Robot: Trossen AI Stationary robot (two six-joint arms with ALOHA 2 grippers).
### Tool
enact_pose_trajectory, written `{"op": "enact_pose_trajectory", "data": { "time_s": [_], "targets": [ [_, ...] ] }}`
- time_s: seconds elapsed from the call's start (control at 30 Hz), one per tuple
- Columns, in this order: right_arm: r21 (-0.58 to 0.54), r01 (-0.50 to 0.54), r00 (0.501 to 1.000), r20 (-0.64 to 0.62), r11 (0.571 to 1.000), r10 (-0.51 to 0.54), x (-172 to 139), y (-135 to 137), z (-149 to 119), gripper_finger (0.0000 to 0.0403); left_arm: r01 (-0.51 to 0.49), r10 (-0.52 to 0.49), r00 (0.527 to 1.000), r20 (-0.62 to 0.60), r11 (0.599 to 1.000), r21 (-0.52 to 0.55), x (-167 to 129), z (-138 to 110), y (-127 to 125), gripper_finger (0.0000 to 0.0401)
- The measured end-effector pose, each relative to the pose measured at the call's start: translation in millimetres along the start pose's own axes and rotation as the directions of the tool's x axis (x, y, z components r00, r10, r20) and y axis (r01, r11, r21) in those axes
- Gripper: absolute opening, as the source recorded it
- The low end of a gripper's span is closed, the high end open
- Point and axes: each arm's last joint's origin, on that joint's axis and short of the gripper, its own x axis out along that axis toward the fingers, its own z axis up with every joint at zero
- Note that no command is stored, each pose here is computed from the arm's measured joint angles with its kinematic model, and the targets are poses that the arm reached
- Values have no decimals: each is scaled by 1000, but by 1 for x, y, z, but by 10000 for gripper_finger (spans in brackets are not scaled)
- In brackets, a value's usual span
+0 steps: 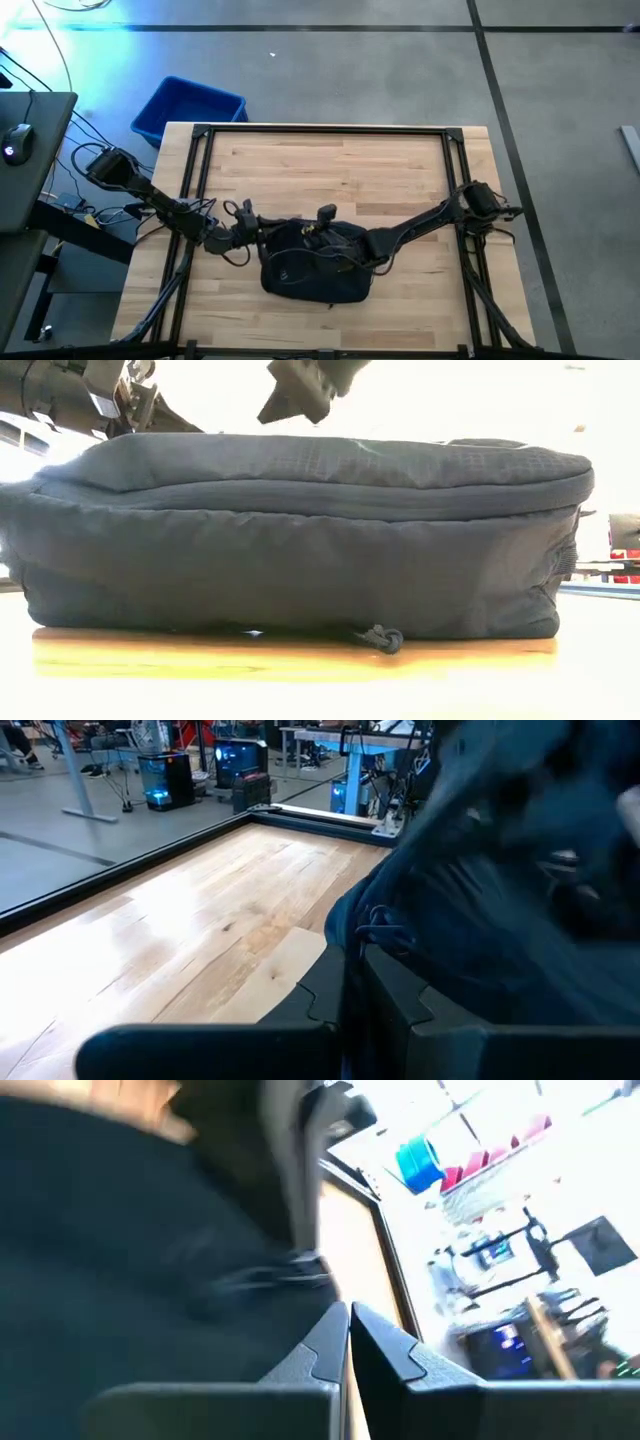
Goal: Unpack backpack
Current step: Open the black backpack on the table
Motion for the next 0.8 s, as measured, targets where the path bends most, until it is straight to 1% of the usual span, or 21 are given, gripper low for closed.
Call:
{"op": "enact_pose_trajectory", "data": {
  "time_s": [0.2,0.23,0.27,0.33,0.4,0.43,0.53,0.63,0.7,0.8],
  "targets": [
    [84,-46,989,-134,995,57,-17,-15,-13,0,9,-9,1000,-2,1000,2,-1,0,-1,0],
    [116,-82,986,-137,990,97,-20,-17,-13,0,11,-11,1000,-2,1000,2,-1,0,-1,0],
    [151,-141,979,-124,978,160,-22,-18,-12,0,13,-13,1000,-1,1000,1,-1,0,-1,0],
    [194,-281,953,-59,940,297,-21,-16,-7,0,13,-13,1000,-1,1000,1,-1,0,-1,0],
    [179,-395,917,22,901,398,-19,-11,-1,0,12,-12,1000,-1,1000,1,-1,0,-1,0],
    [164,-425,905,64,890,421,-17,-9,2,0,13,-13,1000,-1,1000,0,-1,0,-1,0],
    [45,-442,894,104,896,436,-11,1,4,11,12,-12,1000,-1,1000,0,-1,0,-1,0],
    [-60,-438,894,79,897,442,-5,10,-1,43,11,-11,1000,-1,1000,0,-1,0,-1,0],
    [-76,-412,907,67,908,417,-2,10,-2,73,18,-18,1000,-3,1000,0,-1,0,-1,0],
    [-58,-380,921,73,923,383,3,5,-2,124,29,-29,1000,-6,1000,1,-1,0,-2,0]
  ]
}}
